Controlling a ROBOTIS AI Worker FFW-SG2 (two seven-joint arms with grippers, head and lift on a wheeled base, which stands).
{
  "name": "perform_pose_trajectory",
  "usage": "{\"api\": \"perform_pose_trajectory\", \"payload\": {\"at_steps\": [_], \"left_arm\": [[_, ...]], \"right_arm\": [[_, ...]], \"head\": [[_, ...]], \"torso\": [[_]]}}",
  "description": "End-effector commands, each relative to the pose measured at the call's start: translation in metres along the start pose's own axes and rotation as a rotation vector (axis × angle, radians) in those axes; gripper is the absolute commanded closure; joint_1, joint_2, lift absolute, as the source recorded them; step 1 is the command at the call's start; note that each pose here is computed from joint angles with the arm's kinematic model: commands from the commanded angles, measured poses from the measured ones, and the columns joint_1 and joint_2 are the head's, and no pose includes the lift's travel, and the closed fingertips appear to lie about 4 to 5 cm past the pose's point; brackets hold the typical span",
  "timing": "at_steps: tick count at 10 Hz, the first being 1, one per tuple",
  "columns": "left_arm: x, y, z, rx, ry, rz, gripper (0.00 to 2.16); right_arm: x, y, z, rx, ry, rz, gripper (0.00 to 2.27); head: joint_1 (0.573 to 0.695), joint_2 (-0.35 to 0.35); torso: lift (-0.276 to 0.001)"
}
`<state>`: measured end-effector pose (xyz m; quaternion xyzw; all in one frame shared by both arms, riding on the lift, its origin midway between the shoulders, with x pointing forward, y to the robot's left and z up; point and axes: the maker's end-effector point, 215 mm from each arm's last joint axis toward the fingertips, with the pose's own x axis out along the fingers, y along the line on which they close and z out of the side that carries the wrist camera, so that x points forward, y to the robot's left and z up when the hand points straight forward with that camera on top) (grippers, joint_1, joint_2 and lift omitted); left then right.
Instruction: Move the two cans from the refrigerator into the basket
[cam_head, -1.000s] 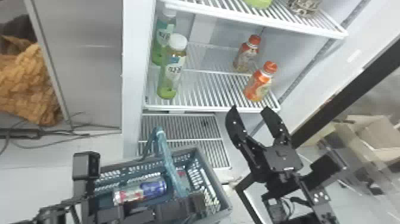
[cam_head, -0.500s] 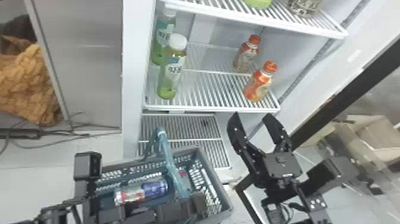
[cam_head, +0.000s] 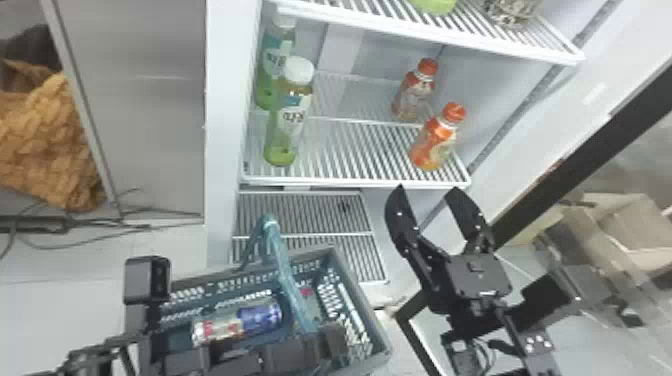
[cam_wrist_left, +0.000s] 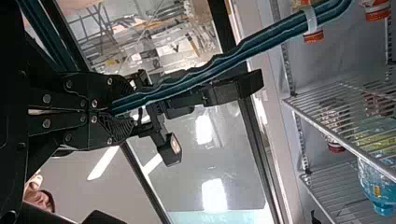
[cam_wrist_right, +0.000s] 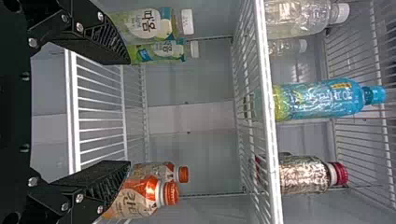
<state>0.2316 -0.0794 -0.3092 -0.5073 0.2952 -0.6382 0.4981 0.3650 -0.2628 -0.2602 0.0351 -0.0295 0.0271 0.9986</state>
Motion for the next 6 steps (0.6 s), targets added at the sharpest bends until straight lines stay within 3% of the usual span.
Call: {"api": "perform_pose_trajectory", "payload": {"at_steps": [1,6], "left_arm": [[0.0003,-0.0002,0.0004,0.000,-0.001,-0.001,1.16],[-0.0002,-0.0003,0.0027,0.005,-0.006,0.000,1.16]], "right_arm": [[-0.0001,0.0000,0.0044,0.000,-0.013,0.000,0.28],[-0.0002,-0.0001,0.0089,0.003,-0.028,-0.001,0.27]], "head": [[0.695,-0.350],[0.695,-0.350]], "torso": [[-0.276],[-0.276]]}}
